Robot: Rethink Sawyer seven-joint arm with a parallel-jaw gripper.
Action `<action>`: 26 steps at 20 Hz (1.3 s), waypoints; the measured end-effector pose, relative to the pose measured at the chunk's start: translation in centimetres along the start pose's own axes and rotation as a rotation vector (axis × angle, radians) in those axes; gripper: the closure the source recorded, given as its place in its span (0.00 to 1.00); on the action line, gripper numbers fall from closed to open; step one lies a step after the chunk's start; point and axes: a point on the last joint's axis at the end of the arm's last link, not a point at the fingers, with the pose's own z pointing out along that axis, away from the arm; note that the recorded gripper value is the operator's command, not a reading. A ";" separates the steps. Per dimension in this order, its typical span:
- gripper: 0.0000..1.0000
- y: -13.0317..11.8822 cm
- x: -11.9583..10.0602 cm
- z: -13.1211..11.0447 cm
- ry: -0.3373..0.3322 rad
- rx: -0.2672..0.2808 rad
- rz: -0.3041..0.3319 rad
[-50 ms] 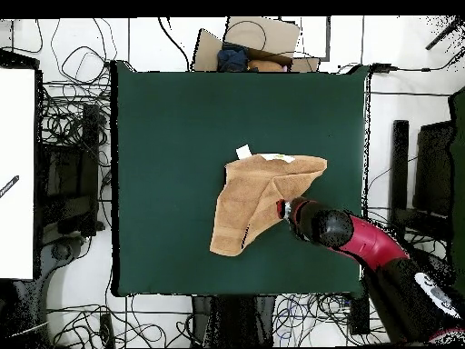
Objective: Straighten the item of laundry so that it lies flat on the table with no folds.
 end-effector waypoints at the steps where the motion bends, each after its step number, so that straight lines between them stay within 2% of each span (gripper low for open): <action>1: 0.00 0.0 0.0 0.2 0.001 -0.003 0.001; 8: 0.00 0.3 -0.2 2.0 0.003 -0.028 0.009; 25: 0.00 0.0 -0.2 1.9 0.000 -0.041 0.008; 26: 1.00 -0.2 -0.2 1.9 -0.004 -0.039 0.005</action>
